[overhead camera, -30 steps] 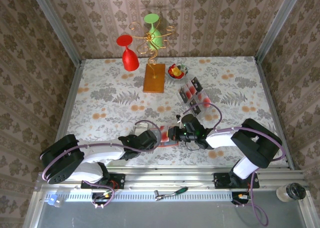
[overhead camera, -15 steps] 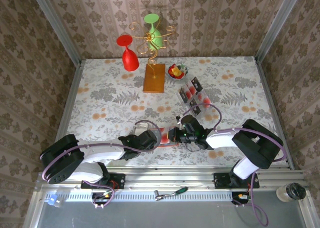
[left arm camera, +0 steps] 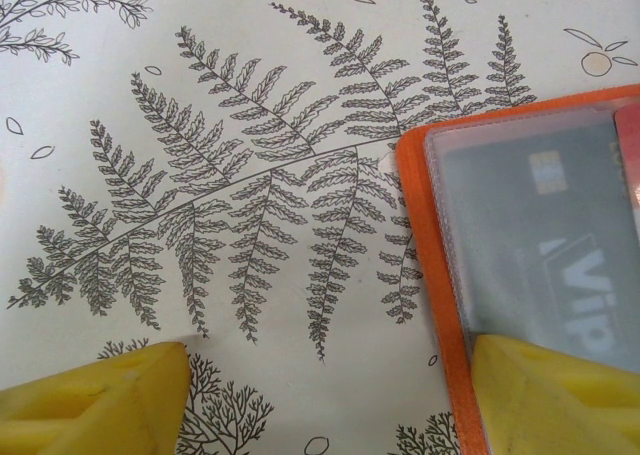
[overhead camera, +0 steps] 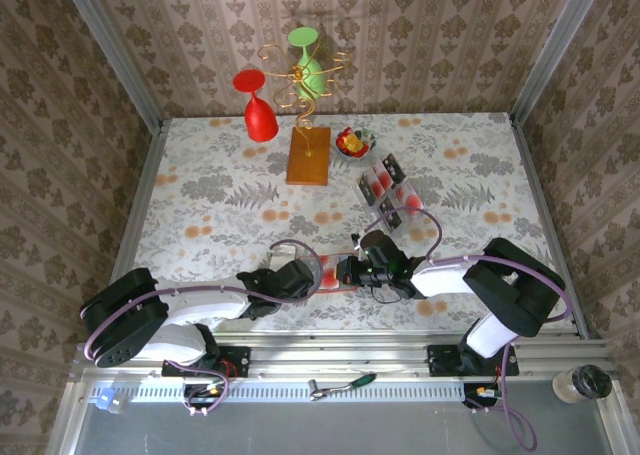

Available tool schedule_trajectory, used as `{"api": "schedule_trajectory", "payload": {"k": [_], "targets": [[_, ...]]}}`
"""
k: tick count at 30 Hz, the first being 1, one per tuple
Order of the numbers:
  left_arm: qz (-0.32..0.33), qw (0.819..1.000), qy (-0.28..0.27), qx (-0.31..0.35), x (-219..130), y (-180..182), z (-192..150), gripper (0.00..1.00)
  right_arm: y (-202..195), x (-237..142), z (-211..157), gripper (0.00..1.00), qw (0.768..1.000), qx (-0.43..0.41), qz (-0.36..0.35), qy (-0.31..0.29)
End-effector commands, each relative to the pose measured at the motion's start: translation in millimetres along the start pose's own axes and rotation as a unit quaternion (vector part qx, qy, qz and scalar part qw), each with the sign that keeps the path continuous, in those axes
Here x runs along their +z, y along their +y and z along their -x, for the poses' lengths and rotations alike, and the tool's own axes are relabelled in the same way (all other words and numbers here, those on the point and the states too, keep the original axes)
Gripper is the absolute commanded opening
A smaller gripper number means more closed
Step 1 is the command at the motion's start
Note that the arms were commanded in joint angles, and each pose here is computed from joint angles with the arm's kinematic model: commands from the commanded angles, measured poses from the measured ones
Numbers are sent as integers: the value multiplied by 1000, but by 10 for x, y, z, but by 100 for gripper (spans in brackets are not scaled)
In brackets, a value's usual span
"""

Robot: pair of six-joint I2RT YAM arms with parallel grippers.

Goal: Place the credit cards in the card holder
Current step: Insert the credit card into the card slot.

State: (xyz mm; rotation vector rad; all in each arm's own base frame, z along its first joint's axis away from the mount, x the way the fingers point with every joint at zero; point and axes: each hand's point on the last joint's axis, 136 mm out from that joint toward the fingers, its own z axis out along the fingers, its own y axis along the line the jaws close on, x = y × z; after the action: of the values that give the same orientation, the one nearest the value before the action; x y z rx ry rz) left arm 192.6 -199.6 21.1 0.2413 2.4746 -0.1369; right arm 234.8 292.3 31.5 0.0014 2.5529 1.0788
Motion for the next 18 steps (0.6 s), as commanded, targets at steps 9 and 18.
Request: {"api": "schedule_trajectory", "payload": {"k": [9,18], "targets": [[7,1000,1,0,-2,-9,0,76,-292,12,-204,0,997,20,-65,35],[7,1000,3,1,6,-12,-8,76,-285,78,-216,0,996,23,-67,49]]}}
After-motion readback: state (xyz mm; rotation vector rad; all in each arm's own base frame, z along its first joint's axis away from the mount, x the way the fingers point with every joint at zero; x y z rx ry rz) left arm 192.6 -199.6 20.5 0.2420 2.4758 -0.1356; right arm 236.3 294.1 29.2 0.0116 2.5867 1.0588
